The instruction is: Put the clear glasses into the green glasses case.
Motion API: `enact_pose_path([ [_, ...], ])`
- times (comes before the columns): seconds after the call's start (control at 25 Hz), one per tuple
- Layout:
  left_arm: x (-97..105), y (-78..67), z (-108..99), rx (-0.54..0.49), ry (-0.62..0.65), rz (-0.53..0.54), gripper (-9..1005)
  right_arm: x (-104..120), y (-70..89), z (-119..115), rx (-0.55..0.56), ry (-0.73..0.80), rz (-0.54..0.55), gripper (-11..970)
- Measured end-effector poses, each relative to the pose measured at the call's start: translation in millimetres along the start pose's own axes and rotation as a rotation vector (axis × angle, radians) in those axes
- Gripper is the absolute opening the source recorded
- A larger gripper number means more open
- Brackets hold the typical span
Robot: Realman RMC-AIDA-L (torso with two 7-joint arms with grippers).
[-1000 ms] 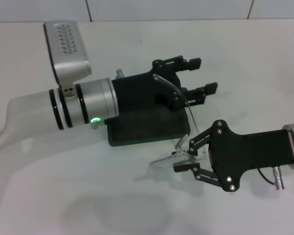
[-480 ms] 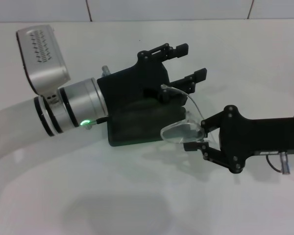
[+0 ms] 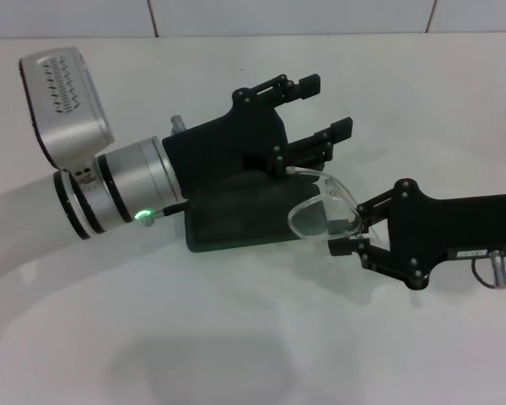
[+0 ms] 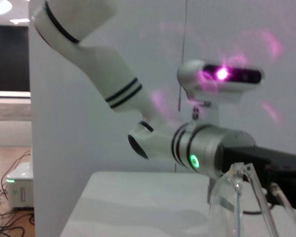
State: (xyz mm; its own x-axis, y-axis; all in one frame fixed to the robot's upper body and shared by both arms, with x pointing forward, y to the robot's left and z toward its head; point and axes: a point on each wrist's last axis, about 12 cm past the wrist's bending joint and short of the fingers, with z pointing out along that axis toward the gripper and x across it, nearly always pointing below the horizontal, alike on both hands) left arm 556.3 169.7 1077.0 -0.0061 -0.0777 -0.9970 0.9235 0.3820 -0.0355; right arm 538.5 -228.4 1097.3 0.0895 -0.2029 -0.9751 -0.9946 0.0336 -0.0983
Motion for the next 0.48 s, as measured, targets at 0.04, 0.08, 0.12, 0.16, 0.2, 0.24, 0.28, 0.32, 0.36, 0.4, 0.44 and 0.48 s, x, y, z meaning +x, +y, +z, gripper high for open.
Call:
enact_pose_path([
  [0.04, -0.1, 0.0, 0.2, 0.001, 0.000, 0.001, 709, -0.1, -1.0, 0.0, 0.003, 0.006, 0.004, 117],
  [0.08, -0.1, 0.0, 0.3, 0.002, 0.001, 0.001, 709, -0.2, -1.4, 0.0, 0.005, 0.008, 0.006, 117],
  [0.12, -0.1, 0.0, 0.4, 0.002, 0.001, 0.001, 709, -0.4, -1.7, 0.0, 0.006, 0.008, 0.005, 117],
  [0.16, 0.0, -0.1, 0.3, 0.002, 0.001, 0.001, 709, -0.4, -1.9, -0.1, 0.007, 0.009, 0.005, 117],
  [0.2, 0.2, -0.2, 0.0, 0.002, 0.001, 0.001, 709, -0.4, -1.8, -0.2, 0.008, 0.009, 0.004, 117],
  [0.24, 0.6, -0.4, -0.6, 0.001, 0.002, 0.000, 709, -0.4, -1.8, -0.4, 0.008, 0.009, 0.004, 117],
  [0.28, 0.9, -0.6, -1.0, 0.000, 0.003, -0.001, 709, -0.3, -1.7, -0.6, 0.010, 0.009, 0.004, 117],
  [0.32, 1.2, -0.7, -1.3, 0.000, 0.004, -0.001, 709, -0.2, -1.8, -1.1, 0.013, 0.008, 0.005, 117],
  [0.36, 1.3, -0.8, -1.5, -0.001, 0.004, -0.002, 709, -0.2, -2.1, -1.7, 0.018, 0.007, 0.005, 117],
  [0.4, 1.5, -0.9, -1.7, 0.000, 0.004, -0.002, 709, 0.0, -2.4, -2.0, 0.022, 0.008, 0.006, 117],
  [0.44, 1.6, -1.0, -1.8, 0.000, 0.005, -0.002, 709, 0.2, -2.9, -2.4, 0.029, 0.009, 0.006, 117],
  [0.48, 1.9, -1.2, -2.1, 0.000, 0.006, -0.003, 709, 0.4, -3.3, -2.6, 0.032, 0.010, 0.006, 117],
])
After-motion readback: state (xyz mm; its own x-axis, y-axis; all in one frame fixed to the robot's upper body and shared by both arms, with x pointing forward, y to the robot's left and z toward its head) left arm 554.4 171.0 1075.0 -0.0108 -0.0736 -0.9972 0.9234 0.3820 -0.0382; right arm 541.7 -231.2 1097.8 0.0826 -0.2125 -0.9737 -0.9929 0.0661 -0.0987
